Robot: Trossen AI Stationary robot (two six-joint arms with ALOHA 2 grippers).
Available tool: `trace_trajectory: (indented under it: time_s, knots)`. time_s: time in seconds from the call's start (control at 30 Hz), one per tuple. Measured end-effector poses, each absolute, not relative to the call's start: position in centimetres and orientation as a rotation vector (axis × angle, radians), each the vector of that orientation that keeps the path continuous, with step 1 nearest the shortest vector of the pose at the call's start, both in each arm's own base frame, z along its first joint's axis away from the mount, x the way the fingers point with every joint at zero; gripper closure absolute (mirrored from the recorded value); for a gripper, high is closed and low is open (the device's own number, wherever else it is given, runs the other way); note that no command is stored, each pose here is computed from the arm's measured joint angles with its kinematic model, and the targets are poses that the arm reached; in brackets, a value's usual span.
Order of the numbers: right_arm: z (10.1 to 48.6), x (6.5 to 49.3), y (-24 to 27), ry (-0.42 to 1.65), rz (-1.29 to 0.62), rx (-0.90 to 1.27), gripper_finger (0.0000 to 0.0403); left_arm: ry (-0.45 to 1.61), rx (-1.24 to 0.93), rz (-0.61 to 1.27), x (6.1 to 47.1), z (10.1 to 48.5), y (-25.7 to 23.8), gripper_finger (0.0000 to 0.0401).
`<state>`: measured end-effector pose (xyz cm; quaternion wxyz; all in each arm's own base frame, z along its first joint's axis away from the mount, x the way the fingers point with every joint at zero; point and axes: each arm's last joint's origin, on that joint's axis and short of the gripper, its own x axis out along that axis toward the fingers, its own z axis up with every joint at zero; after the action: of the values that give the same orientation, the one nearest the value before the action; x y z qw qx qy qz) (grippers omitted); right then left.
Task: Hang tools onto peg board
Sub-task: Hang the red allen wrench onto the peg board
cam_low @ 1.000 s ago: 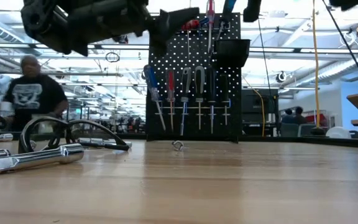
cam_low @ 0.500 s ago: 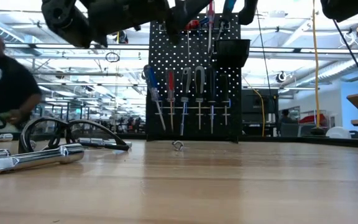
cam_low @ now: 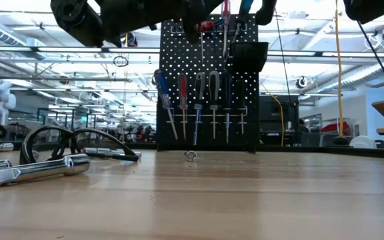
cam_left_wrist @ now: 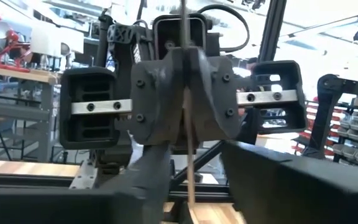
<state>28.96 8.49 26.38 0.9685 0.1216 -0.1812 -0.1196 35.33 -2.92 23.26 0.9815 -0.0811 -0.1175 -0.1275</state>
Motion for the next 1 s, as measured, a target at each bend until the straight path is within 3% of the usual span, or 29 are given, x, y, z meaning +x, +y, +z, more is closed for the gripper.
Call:
trace_trajectory:
  time_s: [0.17,0.43,0.83,1.0]
  knots:
    - [26.4,29.0,8.5,-0.366,-0.241,0.244,0.0403,-0.24,-0.153,-0.243,35.3,23.3,-2.8,0.0384]
    - [26.1,29.0,8.4,-0.334,-0.29,0.238,0.0386,-0.232,-0.138,-0.22,35.4,23.1,-2.7,0.0396]
    - [27.3,27.4,8.7,-0.224,-0.404,0.105,0.0217,-0.166,-0.122,-0.045,34.6,24.6,-0.7,0.0399]
    - [27.9,25.7,9.4,-0.127,-0.497,0.086,0.0181,-0.127,-0.06,0.165,32.8,27.0,0.6,0.0399]
